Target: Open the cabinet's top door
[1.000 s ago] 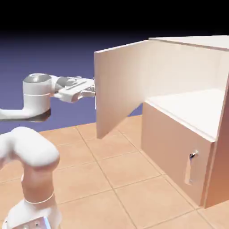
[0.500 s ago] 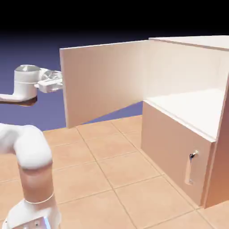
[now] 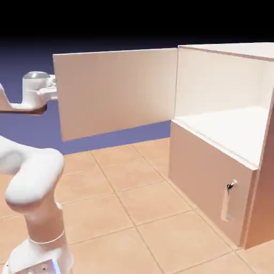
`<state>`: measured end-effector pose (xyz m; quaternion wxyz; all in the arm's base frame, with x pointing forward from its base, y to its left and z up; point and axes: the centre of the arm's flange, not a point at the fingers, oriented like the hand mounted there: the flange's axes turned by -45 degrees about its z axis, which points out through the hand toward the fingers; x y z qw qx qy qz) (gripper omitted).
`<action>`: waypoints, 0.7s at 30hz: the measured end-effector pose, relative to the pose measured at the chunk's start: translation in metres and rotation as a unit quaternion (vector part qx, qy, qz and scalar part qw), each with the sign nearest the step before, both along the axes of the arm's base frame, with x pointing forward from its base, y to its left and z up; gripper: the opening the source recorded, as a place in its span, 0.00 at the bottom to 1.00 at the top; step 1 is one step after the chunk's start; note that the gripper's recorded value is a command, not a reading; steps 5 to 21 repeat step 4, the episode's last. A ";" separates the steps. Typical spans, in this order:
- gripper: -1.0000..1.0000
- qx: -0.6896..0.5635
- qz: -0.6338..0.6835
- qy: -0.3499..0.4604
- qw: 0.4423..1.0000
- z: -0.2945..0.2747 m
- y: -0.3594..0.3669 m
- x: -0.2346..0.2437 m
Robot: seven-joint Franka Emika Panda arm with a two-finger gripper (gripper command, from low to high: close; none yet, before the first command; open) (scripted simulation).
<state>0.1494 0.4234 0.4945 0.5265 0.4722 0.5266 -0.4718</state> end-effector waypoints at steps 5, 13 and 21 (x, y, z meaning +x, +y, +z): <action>0.00 0.000 -0.030 0.000 1.000 0.000 0.028 0.006; 0.00 0.000 -0.030 0.000 1.000 0.000 0.028 0.006; 0.00 0.000 -0.030 0.000 1.000 0.000 0.028 0.006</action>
